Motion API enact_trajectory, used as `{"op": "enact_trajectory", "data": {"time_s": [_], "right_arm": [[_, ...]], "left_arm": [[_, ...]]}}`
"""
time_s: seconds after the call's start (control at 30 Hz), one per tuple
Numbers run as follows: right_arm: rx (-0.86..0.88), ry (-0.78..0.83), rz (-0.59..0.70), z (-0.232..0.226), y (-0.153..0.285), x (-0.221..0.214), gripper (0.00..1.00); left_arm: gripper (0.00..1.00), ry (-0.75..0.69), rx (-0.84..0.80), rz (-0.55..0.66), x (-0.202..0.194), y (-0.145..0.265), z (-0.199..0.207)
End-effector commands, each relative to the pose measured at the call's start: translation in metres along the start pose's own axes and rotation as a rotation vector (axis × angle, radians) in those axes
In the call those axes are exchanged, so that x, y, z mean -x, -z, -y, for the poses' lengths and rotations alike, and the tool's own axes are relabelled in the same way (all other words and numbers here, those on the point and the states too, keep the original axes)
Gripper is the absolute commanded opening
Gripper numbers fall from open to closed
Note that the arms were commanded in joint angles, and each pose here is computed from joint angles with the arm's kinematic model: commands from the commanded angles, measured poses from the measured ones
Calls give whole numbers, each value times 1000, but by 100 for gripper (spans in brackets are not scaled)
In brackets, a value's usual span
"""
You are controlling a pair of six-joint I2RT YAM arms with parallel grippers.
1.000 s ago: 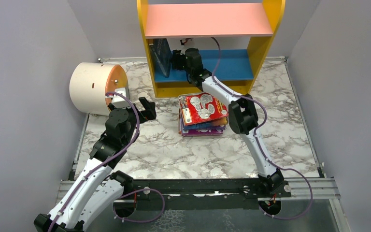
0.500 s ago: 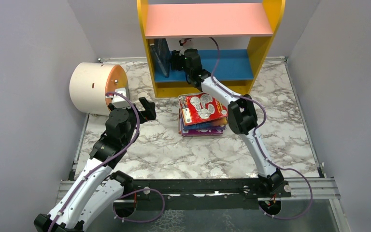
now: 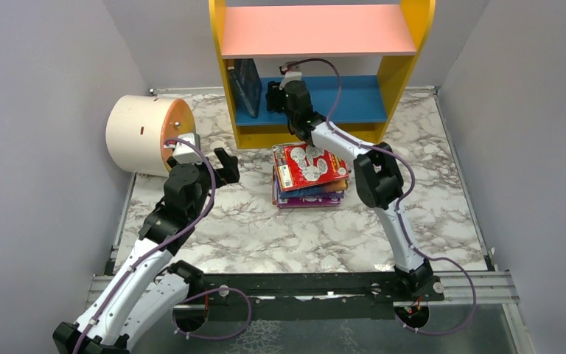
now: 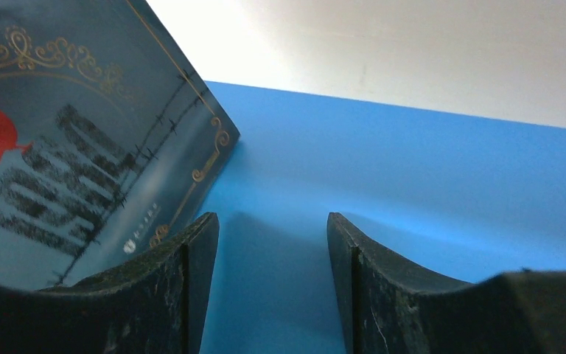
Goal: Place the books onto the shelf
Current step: Adjust the book on the shelf, then pick up the book from the center of the board.
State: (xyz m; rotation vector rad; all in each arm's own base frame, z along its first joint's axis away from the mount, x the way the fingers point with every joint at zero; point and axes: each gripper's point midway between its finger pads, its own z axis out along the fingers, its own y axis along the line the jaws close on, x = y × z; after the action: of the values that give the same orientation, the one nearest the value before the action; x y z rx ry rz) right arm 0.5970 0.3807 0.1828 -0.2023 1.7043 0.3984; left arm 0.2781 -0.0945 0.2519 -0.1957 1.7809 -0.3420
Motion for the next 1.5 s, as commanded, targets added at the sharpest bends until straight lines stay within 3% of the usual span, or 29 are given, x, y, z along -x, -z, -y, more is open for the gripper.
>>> {"op": "enact_trajectory", "data": {"time_s": [0.0,0.5,0.9,1.27,1.37,1.47], "right_arm": [[-41,6,92,11,24,55,55],[50,12,137,15,173,100,55],[132,78,56,22,323,94,54],[239,250,-47,7,362,33,53],[172,264,-92,14,358,19,53],[12,166,-103,37,357,17,52]], "left_arm": [[99,49,-54,11,3,-4,13],[93,185,-316,-140,-42,-15,64],[93,225,-495,-256,-72,-26,109],[94,207,-507,-297,-84,-38,120],[94,213,-519,-311,-86,-39,124],[94,217,-523,-311,-86,-39,126]]}}
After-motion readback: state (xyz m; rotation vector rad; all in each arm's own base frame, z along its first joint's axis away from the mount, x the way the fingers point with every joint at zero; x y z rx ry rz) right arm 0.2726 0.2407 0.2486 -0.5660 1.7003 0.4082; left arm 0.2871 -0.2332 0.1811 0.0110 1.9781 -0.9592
